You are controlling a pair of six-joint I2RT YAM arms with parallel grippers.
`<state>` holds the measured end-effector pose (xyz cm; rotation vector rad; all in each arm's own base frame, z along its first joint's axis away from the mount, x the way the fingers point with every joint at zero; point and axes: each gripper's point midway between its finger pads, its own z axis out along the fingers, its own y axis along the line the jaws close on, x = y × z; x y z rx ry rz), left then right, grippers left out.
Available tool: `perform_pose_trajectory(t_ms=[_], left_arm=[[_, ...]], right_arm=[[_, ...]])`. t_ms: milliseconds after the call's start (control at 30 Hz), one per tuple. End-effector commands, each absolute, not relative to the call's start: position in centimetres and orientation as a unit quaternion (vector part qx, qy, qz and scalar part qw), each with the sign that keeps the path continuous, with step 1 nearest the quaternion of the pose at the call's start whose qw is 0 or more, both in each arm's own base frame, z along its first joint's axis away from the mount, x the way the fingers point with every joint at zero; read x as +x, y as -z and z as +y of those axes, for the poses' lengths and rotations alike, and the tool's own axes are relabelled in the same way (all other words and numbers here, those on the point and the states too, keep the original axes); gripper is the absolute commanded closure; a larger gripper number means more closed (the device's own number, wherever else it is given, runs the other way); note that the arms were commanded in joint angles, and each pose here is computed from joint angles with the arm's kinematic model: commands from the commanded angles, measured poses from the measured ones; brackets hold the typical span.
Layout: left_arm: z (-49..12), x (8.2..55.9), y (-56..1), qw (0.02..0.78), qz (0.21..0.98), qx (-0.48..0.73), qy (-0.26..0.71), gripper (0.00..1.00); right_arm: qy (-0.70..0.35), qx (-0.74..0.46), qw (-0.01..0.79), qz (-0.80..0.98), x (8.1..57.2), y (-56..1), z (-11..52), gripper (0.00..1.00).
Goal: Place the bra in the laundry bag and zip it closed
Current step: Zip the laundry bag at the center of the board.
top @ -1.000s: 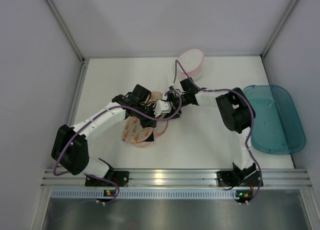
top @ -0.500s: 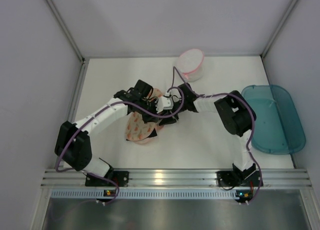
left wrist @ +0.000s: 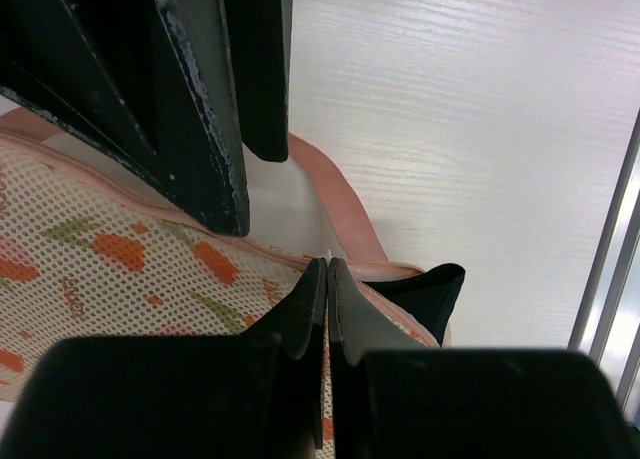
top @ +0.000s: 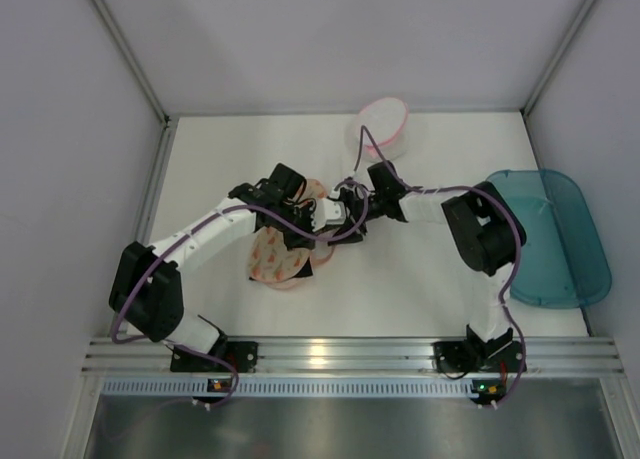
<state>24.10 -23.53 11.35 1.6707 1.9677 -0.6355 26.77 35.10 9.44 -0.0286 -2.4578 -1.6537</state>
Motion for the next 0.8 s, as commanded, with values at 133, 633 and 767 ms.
perform_pose_trajectory(t_ms=[133, 633, 767], left_arm=[[-24.7, 24.3, -13.9, 0.278, 0.683, 0.628, 0.247, 1.00], [-23.8, 23.7, -14.9, 0.289, 0.688, 0.626, 0.229, 0.89], [-22.0, 24.6, -16.8, 0.320, 0.727, 0.581, 0.176, 0.17]], right_arm=[[0.577, 0.037, 0.084, -0.812, 25.7, -11.0, 38.7, 0.42], [0.576, 0.034, 0.095, -0.811, 26.2, -9.9, 40.0, 1.00], [0.587, 0.023, 0.089, -0.805, 26.4, -10.6, 40.2, 1.00]])
